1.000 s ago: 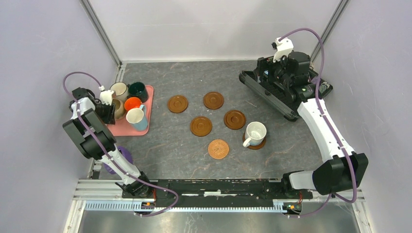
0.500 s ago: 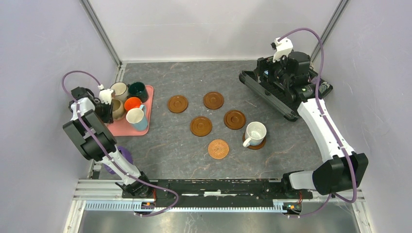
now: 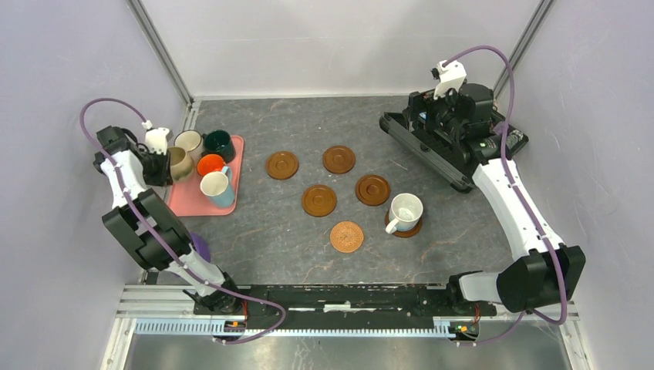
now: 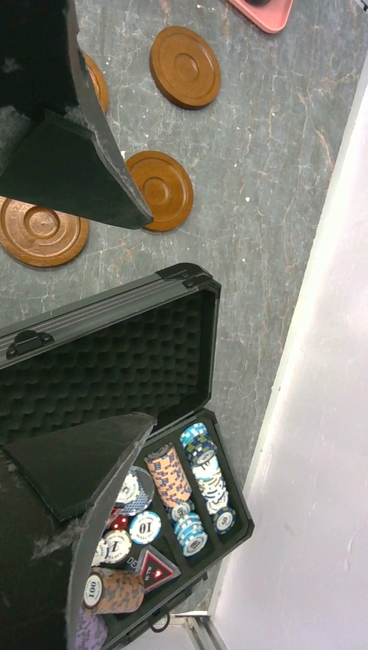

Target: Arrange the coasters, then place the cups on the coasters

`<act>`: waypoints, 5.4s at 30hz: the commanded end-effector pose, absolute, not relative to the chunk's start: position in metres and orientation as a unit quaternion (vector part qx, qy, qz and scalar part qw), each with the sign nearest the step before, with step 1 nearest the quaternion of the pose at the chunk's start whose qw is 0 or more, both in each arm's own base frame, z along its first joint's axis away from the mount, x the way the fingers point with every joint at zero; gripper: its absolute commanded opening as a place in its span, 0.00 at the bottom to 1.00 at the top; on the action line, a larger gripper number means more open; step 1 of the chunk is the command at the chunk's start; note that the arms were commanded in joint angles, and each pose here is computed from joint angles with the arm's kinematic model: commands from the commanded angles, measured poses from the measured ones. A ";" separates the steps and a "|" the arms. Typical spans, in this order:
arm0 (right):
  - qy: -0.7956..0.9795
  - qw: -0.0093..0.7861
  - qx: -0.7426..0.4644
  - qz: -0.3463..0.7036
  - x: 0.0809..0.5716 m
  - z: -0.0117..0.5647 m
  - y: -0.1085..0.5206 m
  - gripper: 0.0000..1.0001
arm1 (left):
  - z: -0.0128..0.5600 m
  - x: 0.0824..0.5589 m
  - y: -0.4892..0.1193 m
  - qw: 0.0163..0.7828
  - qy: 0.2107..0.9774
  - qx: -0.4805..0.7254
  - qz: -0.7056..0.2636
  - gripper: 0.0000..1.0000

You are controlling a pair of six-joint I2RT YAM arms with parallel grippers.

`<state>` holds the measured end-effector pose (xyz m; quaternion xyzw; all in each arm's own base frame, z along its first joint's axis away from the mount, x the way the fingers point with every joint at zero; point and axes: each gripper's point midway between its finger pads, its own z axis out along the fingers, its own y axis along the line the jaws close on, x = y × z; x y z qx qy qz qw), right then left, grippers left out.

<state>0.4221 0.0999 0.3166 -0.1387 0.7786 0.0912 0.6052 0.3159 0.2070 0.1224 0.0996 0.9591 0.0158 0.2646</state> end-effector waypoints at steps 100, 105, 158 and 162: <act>0.767 0.636 -0.091 0.018 0.376 0.346 0.042 0.98 | 0.106 0.330 -0.392 0.401 0.821 0.365 -0.179 0.02; 0.768 0.633 -0.091 0.018 0.376 0.343 0.043 0.98 | 0.099 0.327 -0.390 0.395 0.823 0.368 -0.176 0.02; 0.780 0.597 -0.166 0.082 0.401 0.326 0.077 0.98 | 0.233 0.331 -0.139 0.279 0.867 0.375 -0.176 1.00; 0.778 0.595 -0.177 0.099 0.411 0.326 0.084 0.98 | 0.246 0.351 -0.067 0.281 0.887 0.338 -0.141 1.00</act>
